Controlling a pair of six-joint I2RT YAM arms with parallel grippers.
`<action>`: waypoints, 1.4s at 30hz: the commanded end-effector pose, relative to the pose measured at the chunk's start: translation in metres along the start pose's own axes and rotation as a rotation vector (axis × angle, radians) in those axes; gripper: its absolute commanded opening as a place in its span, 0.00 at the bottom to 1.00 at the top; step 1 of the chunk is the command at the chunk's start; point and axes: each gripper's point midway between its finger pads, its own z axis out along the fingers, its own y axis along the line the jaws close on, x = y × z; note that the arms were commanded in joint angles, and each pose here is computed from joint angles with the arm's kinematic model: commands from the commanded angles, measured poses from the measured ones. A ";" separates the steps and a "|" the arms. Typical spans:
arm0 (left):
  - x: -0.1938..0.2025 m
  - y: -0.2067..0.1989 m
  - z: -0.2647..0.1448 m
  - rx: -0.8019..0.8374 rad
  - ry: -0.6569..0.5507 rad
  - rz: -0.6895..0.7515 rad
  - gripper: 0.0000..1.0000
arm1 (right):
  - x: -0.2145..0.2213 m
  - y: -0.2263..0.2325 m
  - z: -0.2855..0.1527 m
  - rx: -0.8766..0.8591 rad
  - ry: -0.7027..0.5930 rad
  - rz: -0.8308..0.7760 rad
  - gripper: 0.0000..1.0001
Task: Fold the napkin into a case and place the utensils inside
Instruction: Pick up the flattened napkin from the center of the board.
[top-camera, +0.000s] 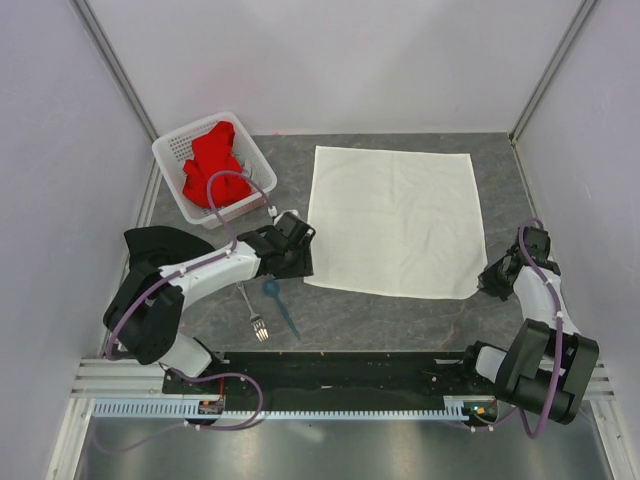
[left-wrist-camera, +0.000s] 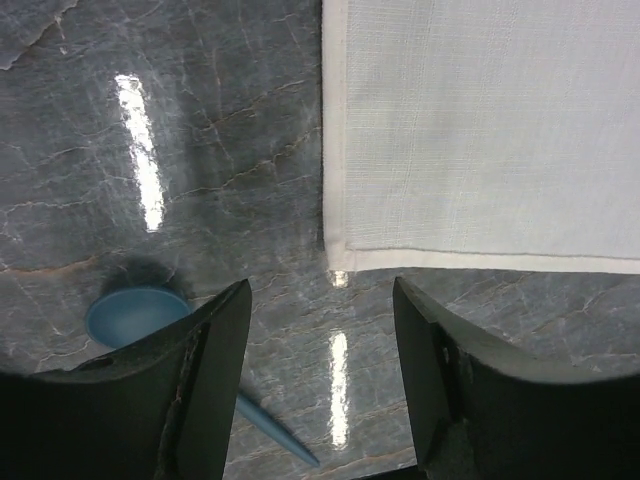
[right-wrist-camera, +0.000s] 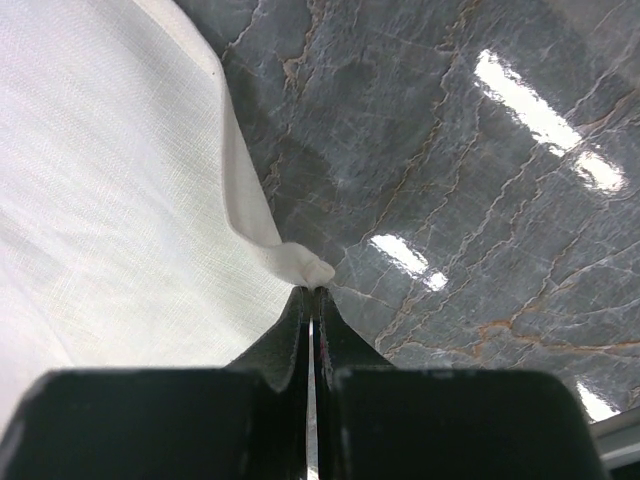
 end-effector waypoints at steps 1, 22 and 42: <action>-0.006 -0.003 0.002 -0.115 -0.043 -0.057 0.62 | 0.000 0.007 -0.002 -0.050 -0.013 -0.020 0.00; 0.010 -0.009 0.025 -0.310 -0.015 -0.041 0.54 | 0.010 0.018 -0.001 -0.129 0.039 -0.062 0.00; -0.004 -0.019 0.006 -0.264 -0.098 -0.070 0.54 | 0.011 0.020 -0.004 -0.141 0.038 -0.066 0.00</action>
